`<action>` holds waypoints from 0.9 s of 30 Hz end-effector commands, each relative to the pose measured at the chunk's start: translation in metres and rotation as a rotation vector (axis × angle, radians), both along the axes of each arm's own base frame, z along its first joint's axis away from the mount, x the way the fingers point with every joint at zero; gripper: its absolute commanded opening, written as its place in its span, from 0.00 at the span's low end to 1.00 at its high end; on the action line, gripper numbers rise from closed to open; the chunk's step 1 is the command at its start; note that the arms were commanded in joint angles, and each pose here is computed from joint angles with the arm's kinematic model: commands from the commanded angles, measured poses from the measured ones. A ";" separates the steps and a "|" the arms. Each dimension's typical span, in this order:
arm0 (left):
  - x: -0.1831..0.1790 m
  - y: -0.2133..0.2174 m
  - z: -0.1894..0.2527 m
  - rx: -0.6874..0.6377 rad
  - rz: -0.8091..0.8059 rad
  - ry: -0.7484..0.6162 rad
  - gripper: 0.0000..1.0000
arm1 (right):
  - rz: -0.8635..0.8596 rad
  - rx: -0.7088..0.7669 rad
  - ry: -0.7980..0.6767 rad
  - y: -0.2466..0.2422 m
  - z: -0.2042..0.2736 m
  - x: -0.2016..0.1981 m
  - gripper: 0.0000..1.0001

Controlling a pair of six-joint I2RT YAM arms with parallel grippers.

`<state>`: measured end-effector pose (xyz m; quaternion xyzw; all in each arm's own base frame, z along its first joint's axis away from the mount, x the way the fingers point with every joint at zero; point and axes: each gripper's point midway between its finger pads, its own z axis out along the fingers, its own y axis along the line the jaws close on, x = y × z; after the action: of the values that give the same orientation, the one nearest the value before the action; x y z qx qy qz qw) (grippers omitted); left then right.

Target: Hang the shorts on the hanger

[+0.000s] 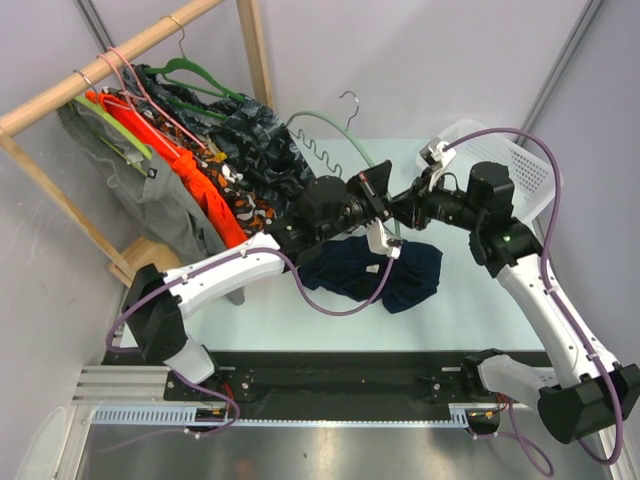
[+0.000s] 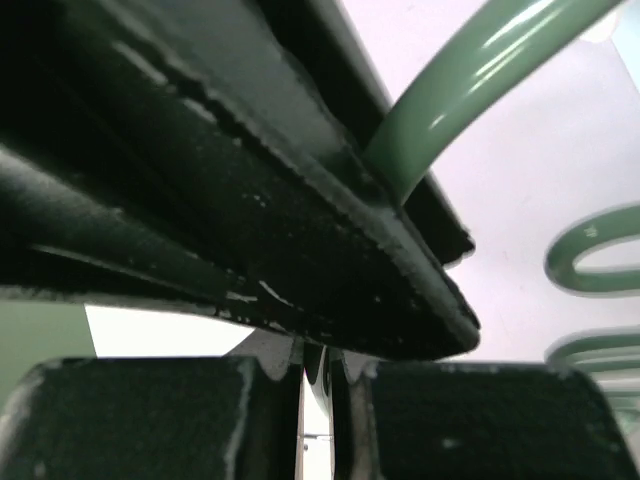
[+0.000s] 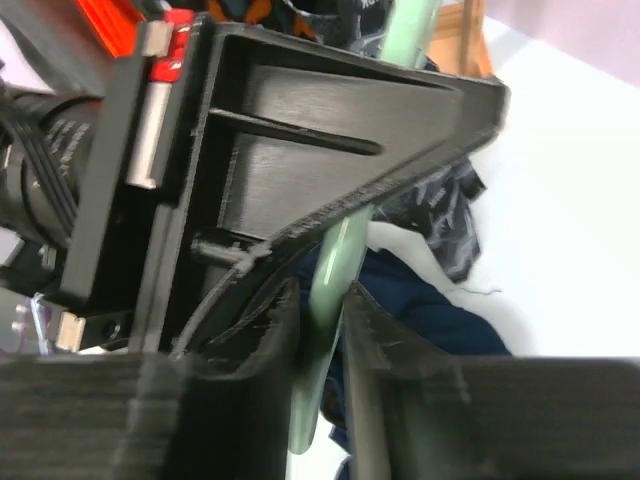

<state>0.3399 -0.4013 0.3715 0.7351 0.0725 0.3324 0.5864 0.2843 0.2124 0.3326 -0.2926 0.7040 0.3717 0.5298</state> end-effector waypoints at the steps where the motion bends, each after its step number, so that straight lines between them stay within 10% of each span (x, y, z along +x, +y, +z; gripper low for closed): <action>1: -0.021 -0.012 0.052 0.270 -0.050 -0.561 0.07 | -0.046 -0.020 -0.062 -0.005 0.018 0.006 0.05; 12: -0.038 0.008 0.041 0.191 -0.083 -0.433 0.77 | -0.115 -0.012 -0.105 -0.042 0.036 -0.002 0.00; 16: -0.051 0.034 0.027 0.141 -0.080 -0.298 0.87 | -0.116 0.009 -0.120 -0.059 0.045 -0.008 0.00; 27: -0.090 0.119 0.081 -0.595 -0.092 0.842 1.00 | 0.115 -0.108 -0.172 -0.065 0.022 -0.098 0.00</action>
<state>0.2798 -0.3219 0.4213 0.6982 0.2207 0.1558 0.6630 0.2436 0.1370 0.3349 -0.2894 0.7210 0.3325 0.5347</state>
